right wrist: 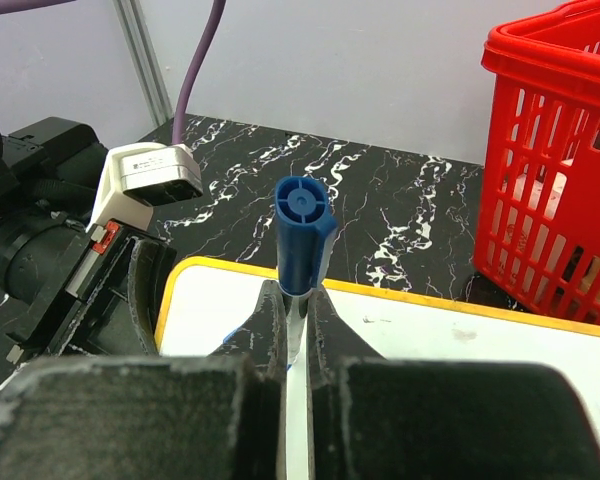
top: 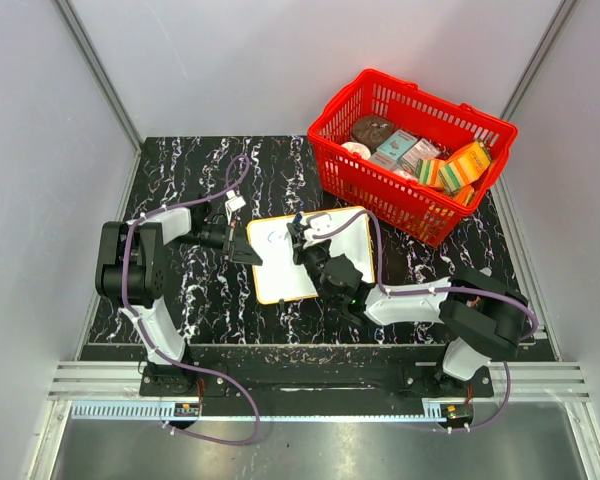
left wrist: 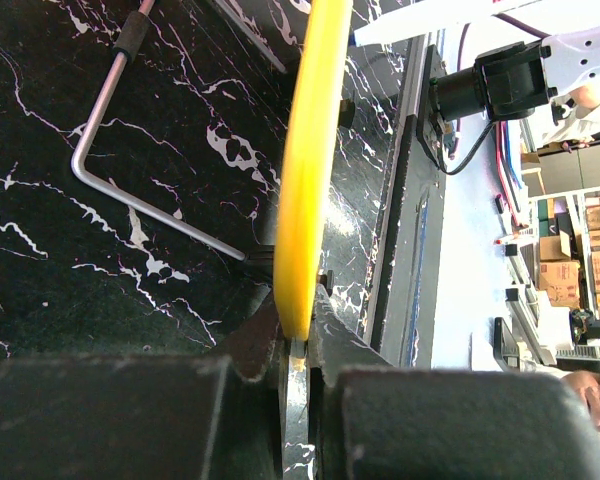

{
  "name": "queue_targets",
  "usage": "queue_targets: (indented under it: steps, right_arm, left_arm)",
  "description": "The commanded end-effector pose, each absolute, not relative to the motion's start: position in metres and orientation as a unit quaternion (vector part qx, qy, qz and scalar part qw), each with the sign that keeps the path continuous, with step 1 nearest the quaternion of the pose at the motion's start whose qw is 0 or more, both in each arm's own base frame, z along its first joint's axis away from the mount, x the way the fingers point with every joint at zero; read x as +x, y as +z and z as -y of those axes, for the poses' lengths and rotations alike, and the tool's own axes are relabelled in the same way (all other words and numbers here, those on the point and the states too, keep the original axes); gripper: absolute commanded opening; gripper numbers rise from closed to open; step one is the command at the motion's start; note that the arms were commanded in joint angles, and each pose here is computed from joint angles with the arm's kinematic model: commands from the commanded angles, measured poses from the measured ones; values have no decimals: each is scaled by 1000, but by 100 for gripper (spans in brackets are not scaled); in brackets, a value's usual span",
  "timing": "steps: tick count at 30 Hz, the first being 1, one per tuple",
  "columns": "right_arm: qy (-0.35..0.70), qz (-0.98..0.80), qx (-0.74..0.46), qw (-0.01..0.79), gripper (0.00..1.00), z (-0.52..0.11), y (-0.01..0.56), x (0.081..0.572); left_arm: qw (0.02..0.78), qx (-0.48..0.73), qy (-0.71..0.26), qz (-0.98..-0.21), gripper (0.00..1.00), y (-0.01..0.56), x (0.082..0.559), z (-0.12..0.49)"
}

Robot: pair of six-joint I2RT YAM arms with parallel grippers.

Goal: Write a sentence on the whiteboard

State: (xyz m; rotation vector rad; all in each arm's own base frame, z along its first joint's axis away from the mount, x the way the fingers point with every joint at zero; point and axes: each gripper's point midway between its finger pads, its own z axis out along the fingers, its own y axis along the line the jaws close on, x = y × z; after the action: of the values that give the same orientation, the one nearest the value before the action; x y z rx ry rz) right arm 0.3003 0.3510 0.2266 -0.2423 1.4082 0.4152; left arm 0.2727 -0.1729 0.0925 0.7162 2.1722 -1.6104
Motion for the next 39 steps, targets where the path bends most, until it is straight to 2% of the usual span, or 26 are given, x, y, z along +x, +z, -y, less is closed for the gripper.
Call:
queue_targets:
  steps: [1,12,22,39]
  right_arm:
    - [182,-630,-81,751,0,-348,243,310]
    - [203,-625,-93,748,0,-358,247,307]
    - [232,-604,-70,759,0,-323,276,287]
    - [240,-620,-66,745,0,-302,273,290]
  left_arm:
    - [170,286,-512,-792,0,70,278,165]
    - [169,285,-513,-792,0,70,278,165]
    - [169,286,-512,-792,0,70,278,165]
    - [169,285,-512,-792,0,70,278,165]
